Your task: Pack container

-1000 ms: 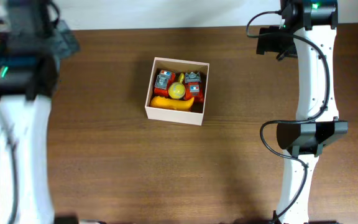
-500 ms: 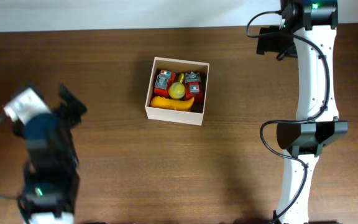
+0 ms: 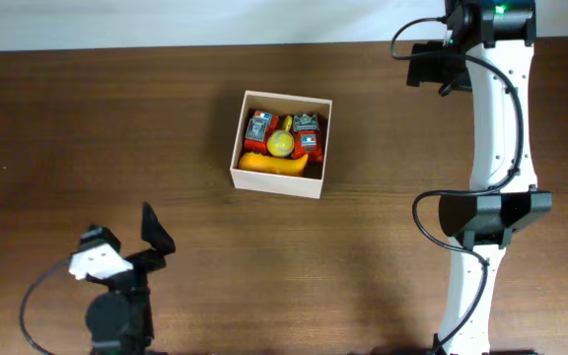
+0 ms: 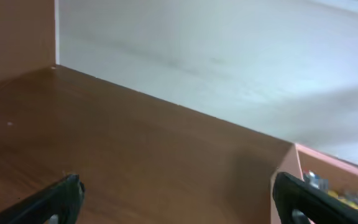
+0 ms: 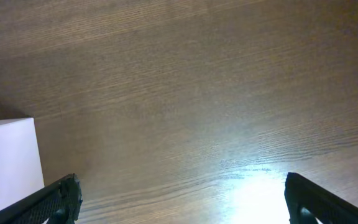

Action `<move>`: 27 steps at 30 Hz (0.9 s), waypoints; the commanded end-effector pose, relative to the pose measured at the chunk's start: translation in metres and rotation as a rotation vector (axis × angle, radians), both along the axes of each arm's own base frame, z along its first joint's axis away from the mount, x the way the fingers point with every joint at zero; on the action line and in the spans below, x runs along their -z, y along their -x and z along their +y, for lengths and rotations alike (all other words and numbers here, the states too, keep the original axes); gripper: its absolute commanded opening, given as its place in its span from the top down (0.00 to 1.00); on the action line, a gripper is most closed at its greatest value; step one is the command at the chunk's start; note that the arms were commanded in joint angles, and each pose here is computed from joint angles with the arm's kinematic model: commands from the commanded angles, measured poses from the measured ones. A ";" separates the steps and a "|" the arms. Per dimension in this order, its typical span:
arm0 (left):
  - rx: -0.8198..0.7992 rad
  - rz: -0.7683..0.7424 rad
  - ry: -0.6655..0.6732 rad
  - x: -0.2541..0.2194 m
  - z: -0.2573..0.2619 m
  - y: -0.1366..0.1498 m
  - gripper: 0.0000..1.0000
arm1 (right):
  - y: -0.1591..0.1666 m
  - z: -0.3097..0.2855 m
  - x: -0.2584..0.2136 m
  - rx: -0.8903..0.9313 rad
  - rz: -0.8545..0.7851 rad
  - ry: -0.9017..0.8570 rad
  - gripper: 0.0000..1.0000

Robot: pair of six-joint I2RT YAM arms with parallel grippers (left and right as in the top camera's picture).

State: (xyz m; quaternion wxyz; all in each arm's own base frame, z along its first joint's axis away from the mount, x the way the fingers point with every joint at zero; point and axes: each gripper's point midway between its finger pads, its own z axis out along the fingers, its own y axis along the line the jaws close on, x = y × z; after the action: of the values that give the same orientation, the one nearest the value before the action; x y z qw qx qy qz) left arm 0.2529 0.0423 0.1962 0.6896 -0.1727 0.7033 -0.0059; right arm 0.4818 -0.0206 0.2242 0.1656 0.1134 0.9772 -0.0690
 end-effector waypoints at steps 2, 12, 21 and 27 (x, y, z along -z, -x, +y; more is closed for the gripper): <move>0.048 -0.011 -0.024 0.014 -0.008 0.002 0.01 | 0.003 0.000 -0.014 -0.008 -0.027 0.017 0.01; 0.050 0.078 -0.022 0.044 -0.008 0.010 0.01 | 0.003 0.000 -0.014 -0.008 -0.027 0.017 0.01; 0.050 0.056 -0.048 0.038 -0.007 0.012 0.01 | 0.003 0.000 -0.014 -0.008 -0.027 0.017 0.01; 0.054 0.056 -0.048 0.038 -0.008 0.012 0.01 | 0.003 0.000 -0.014 -0.008 -0.027 0.017 0.01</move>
State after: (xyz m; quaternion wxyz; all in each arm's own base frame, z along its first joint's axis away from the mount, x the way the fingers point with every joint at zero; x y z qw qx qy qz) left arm 0.2410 0.0355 0.1594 0.6717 -0.1475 0.7260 -0.0055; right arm 0.4817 -0.0206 0.2242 0.1654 0.1132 0.9773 -0.0691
